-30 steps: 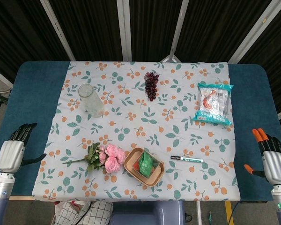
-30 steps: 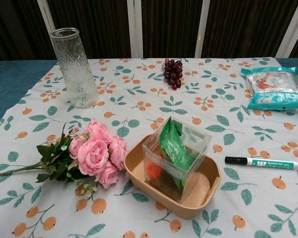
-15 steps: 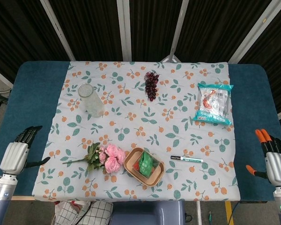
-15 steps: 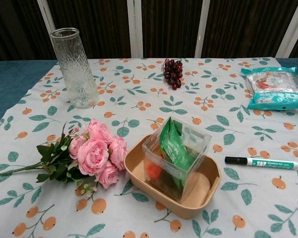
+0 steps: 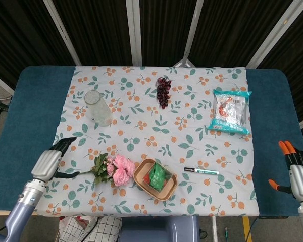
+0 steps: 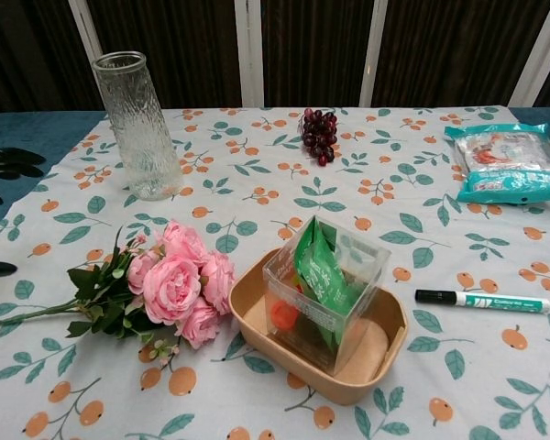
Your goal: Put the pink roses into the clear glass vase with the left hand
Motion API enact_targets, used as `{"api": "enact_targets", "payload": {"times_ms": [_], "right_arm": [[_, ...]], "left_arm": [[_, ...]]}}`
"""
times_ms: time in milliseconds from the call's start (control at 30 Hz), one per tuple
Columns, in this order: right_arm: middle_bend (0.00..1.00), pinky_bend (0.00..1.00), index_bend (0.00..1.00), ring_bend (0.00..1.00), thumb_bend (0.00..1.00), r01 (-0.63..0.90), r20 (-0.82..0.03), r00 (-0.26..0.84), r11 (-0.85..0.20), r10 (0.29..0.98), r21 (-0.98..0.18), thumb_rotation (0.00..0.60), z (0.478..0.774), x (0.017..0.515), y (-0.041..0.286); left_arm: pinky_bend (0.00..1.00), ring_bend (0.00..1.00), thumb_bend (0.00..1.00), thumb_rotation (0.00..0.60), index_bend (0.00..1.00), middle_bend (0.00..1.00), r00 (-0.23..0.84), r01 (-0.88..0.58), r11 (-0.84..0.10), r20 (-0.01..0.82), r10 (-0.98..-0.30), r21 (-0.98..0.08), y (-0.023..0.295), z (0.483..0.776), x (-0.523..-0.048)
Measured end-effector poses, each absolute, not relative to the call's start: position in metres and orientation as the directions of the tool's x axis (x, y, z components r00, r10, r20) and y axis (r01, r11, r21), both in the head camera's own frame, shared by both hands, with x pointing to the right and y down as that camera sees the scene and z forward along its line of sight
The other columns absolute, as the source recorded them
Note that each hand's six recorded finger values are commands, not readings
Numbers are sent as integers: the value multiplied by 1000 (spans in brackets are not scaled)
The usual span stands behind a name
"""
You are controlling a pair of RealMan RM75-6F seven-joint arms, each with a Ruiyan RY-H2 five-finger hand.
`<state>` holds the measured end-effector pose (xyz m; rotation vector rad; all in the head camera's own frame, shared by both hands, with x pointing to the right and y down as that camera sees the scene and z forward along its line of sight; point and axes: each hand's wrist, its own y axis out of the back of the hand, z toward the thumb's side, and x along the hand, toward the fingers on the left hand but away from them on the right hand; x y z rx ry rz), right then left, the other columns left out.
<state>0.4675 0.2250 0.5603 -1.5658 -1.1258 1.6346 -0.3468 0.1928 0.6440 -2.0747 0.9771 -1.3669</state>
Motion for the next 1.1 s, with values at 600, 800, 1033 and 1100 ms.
{"api": "enact_targets", "payload": {"times_ms": [600, 800, 1033, 1100], "right_arm": [[5, 0, 52, 0, 169, 153, -452, -122, -434, 884, -888, 600, 554, 471, 224], [5, 0, 52, 0, 169, 164, -443, -124, -422, 888, -891, 600, 552, 472, 223], [5, 0, 52, 0, 168, 175, -426, -127, -403, 896, -898, 600, 549, 473, 223], [5, 0, 52, 0, 169, 175, -426, -127, -403, 896, -898, 600, 549, 472, 223]], "left_arm": [[204, 96, 68, 600, 68, 133, 367, -196, -771, 683, -631, -606, 210, 673, -221], [272, 148, 68, 600, 83, 192, 367, -159, -774, 691, -623, -613, 217, 678, -203], [311, 188, 69, 600, 108, 233, 320, -125, -745, 684, -655, -655, 215, 680, -204], [341, 213, 82, 600, 132, 256, 311, -113, -739, 683, -661, -664, 213, 680, -206]]}}
